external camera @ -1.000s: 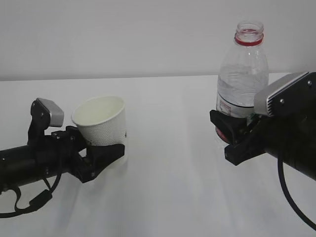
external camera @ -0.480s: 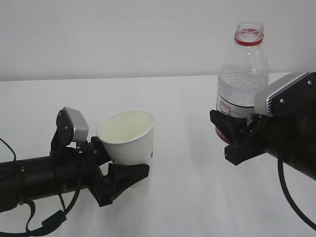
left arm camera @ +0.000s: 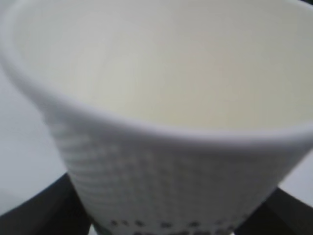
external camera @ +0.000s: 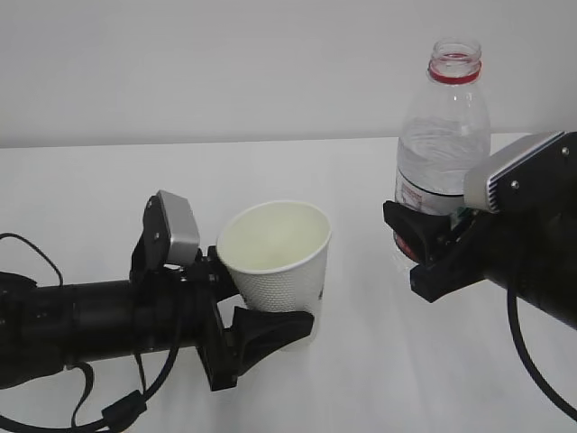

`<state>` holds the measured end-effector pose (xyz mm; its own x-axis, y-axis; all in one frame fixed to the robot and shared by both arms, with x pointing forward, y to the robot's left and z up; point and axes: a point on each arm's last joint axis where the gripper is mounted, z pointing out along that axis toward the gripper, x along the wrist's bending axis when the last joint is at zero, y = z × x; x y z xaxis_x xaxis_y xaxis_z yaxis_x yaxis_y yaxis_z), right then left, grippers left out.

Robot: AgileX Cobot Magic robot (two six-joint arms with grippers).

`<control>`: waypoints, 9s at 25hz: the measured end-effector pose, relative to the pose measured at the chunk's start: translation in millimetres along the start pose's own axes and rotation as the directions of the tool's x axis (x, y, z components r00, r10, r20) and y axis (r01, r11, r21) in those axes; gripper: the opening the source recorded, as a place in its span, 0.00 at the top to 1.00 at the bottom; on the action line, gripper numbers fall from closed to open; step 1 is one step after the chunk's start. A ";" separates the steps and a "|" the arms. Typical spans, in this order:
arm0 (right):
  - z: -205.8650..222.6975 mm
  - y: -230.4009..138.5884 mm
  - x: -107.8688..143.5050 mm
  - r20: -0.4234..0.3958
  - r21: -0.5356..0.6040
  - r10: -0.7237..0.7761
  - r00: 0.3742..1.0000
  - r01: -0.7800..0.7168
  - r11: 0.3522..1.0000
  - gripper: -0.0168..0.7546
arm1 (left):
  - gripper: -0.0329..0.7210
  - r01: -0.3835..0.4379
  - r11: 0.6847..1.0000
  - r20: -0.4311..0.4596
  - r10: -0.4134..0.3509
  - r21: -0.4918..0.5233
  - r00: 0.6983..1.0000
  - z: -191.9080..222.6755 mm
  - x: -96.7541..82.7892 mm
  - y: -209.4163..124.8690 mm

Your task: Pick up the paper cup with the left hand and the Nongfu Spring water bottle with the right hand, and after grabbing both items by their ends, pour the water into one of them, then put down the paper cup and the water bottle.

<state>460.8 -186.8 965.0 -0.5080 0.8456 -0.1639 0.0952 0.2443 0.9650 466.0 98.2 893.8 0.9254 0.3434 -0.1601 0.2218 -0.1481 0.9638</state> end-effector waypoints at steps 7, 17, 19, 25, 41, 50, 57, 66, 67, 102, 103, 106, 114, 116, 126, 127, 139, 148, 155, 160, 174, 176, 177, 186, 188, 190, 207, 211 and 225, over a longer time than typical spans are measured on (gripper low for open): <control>0.0 -0.2 0.0 0.000 0.002 0.000 1.000 0.000 1.000 0.38 | 0.23 -0.042 0.999 0.073 0.043 -0.022 0.996 20.3 -13.6 11.4; 0.0 -0.3 0.0 0.000 0.003 0.000 1.000 0.000 1.000 0.38 | 0.24 -0.034 0.999 0.091 0.034 0.002 0.995 22.6 -18.6 9.2; 0.0 -0.3 0.0 0.000 0.003 0.000 1.000 0.000 1.000 0.38 | 0.24 -0.037 0.999 0.095 0.037 0.006 0.995 22.6 -19.0 8.9; -7.6 2.2 -0.7 0.008 -0.003 0.006 1.000 -0.006 1.000 0.38 | 0.24 -0.040 0.999 0.103 0.039 0.009 0.994 22.5 -19.7 8.5; -51.4 7.2 -3.8 0.049 0.092 0.037 0.998 -0.042 0.995 0.38 | 0.24 -0.060 0.998 0.136 0.057 0.023 0.989 22.2 -22.6 6.9; -63.2 8.3 -3.6 0.046 0.154 0.049 0.998 -0.055 0.987 0.38 | 0.24 -0.073 0.997 0.182 0.067 0.028 0.981 27.6 -35.9 5.8; -65.6 7.3 -3.3 0.039 0.178 0.030 0.999 -0.036 0.983 0.38 | 0.25 -0.082 0.994 0.168 0.069 0.076 0.983 28.6 -36.0 1.5; -65.0 12.1 -7.1 0.068 0.131 -0.055 0.996 0.045 0.990 0.38 | 0.25 -0.105 0.992 0.160 0.093 0.069 0.983 36.5 -30.5 6.4; -65.0 12.6 -7.5 0.071 0.126 -0.064 0.995 0.055 0.990 0.38 | 0.25 -0.104 0.992 0.161 0.092 0.069 0.983 37.2 -30.1 5.8; -59.9 11.1 -8.3 0.030 0.137 -0.462 0.886 0.454 0.880 0.38 | 0.26 -0.107 0.992 0.215 0.091 0.067 0.972 41.5 -31.5 -8.7; -59.9 11.1 -8.3 0.028 0.137 -0.473 0.880 0.466 0.874 0.38 | 0.26 -0.108 0.992 0.216 0.092 0.067 0.972 41.5 -31.6 -8.8; -59.9 11.1 -8.3 0.025 0.138 -0.496 0.868 0.488 0.862 0.38 | 0.27 -0.114 0.992 0.227 0.097 0.063 0.969 41.3 -32.6 -8.6; -59.9 11.1 -8.3 0.013 0.139 -0.563 0.826 0.556 0.819 0.38 | 0.27 -0.139 0.989 0.290 0.116 0.058 0.950 44.1 -45.1 -9.6; -59.9 11.1 -8.3 0.012 0.139 -0.574 0.819 0.567 0.812 0.38 | 0.27 -0.142 0.988 0.299 0.119 0.058 0.947 44.5 -47.1 -9.8; -60.4 9.9 -12.3 0.022 0.180 -0.653 0.757 0.639 0.748 0.38 | 0.27 -0.117 0.992 0.316 0.096 0.049 0.944 44.3 -49.4 -8.6; -60.4 9.8 -12.6 0.021 0.183 -0.662 0.750 0.648 0.740 0.38 | 0.27 -0.117 0.992 0.316 0.095 0.049 0.944 44.3 -49.4 -8.6; -60.4 11.7 -13.8 0.026 0.180 -0.736 0.677 0.721 0.669 0.38 | 0.27 -0.117 0.992 0.313 0.094 0.055 0.945 44.4 -49.2 -9.0; -60.4 11.6 -13.9 0.008 0.182 -0.799 0.602 0.785 0.593 0.38 | 0.28 -0.119 0.991 0.308 0.092 0.069 0.947 44.5 -48.5 -10.2; -60.3 14.3 -14.9 0.028 0.176 -0.833 0.552 0.818 0.548 0.38 | 0.28 -0.120 0.990 0.305 0.093 0.074 0.948 44.5 -48.2 -10.7; -60.3 15.1 -15.3 0.030 0.176 -0.858 0.513 0.842 0.509 0.38 | 0.28 -0.120 0.990 0.305 0.093 0.074 0.948 44.5 -48.2 -10.7; -60.4 15.3 -15.7 0.018 0.180 -0.899 0.437 0.883 0.433 0.38 | 0.28 -0.120 0.990 0.305 0.093 0.074 0.948 44.5 -48.2 -10.7; -60.4 15.3 -15.7 0.015 0.181 -0.907 0.421 0.891 0.417 0.38 | 0.28 -0.120 0.990 0.305 0.093 0.074 0.948 44.5 -48.2 -10.7; -60.4 15.3 -15.8 0.014 0.182 -0.910 0.414 0.894 0.410 0.38 | 0.28 -0.121 0.990 0.306 0.093 0.074 0.948 44.5 -48.3 -10.7; -60.5 17.9 -16.8 0.037 0.182 -0.925 0.378 0.908 0.378 0.38 | 0.28 -0.122 0.990 0.307 0.093 0.074 0.947 44.4 -48.4 -10.8; -60.5 18.2 -17.0 0.040 0.183 -0.928 0.371 0.910 0.372 0.38 | 0.28 -0.122 0.990 0.307 0.093 0.074 0.947 44.4 -48.4 -10.8; -60.5 18.7 -17.2 0.045 0.183 -0.930 0.364 0.913 0.365 0.38 | 0.28 -0.122 0.990 0.307 0.093 0.074 0.947 44.4 -48.4 -10.8; -61.1 24.3 -20.1 0.113 0.191 -0.930 0.351 0.910 0.367 0.38 | 0.28 -0.122 0.990 0.307 0.093 0.074 0.947 44.4 -48.4 -10.8; -61.2 24.4 -20.3 0.112 0.194 -0.935 0.338 0.915 0.354 0.38 | 0.28 -0.122 0.990 0.307 0.093 0.074 0.947 44.4 -48.4 -10.8; -61.4 26.1 -21.0 0.124 0.200 -0.947 0.298 0.927 0.318 0.38 | 0.28 -0.120 0.990 0.304 0.092 0.073 0.948 44.5 -48.1 -10.6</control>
<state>421.4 -227.4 1006.2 -0.1355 0.0792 -0.9876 -0.2697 0.9562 0.1137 432.8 42.0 881.7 0.9913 0.0300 -0.1281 0.1315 -0.2558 0.9577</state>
